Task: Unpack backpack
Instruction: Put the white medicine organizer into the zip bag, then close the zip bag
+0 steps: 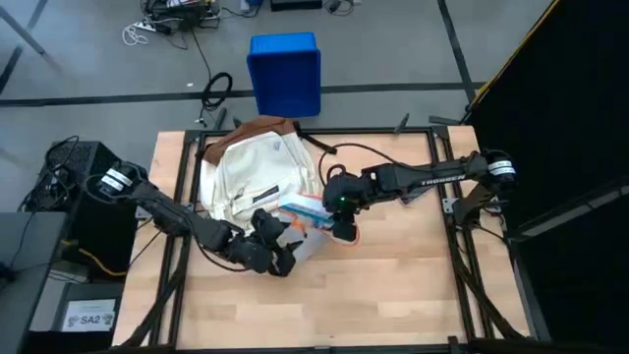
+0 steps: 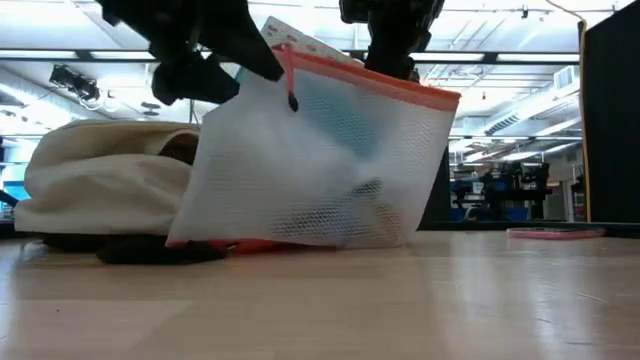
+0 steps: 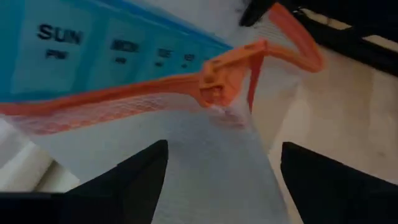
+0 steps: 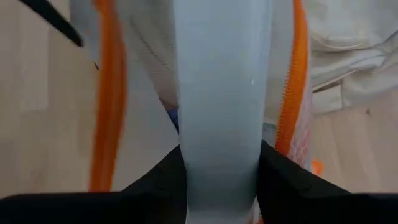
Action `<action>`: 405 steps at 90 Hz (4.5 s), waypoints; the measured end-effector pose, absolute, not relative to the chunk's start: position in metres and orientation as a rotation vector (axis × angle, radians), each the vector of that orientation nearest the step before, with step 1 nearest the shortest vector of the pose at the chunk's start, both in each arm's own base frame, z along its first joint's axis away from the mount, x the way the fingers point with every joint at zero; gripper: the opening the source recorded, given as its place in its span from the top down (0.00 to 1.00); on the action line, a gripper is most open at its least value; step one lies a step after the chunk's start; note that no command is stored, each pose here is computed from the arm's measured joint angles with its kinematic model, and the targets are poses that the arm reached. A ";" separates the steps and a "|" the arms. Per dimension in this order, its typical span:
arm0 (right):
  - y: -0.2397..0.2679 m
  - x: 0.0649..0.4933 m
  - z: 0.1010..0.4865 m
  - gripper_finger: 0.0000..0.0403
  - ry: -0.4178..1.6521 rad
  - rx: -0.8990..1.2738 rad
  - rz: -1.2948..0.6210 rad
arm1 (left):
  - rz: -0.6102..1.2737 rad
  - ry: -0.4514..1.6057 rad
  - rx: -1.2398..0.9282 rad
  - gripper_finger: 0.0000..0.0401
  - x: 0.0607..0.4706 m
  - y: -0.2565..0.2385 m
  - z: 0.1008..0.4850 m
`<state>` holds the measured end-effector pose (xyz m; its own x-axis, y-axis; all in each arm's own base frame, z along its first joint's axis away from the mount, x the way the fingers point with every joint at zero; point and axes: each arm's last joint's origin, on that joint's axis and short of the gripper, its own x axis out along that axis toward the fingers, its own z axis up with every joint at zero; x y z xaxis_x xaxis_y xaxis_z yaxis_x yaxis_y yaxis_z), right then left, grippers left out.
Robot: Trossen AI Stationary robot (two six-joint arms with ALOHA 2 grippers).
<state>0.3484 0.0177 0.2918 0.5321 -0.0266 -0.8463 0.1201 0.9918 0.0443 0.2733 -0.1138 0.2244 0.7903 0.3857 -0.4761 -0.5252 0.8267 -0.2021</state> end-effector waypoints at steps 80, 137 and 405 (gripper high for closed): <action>0.050 0.333 0.285 0.73 1.159 -0.003 0.096 | 0.240 0.463 -0.073 1.00 0.229 -0.101 0.281; 0.038 0.354 0.273 0.42 1.171 -0.109 0.011 | 0.164 0.523 -0.057 1.00 0.219 -0.094 0.285; 0.090 0.438 0.250 0.84 0.733 0.255 0.011 | 0.196 0.564 0.071 1.00 0.224 -0.082 0.281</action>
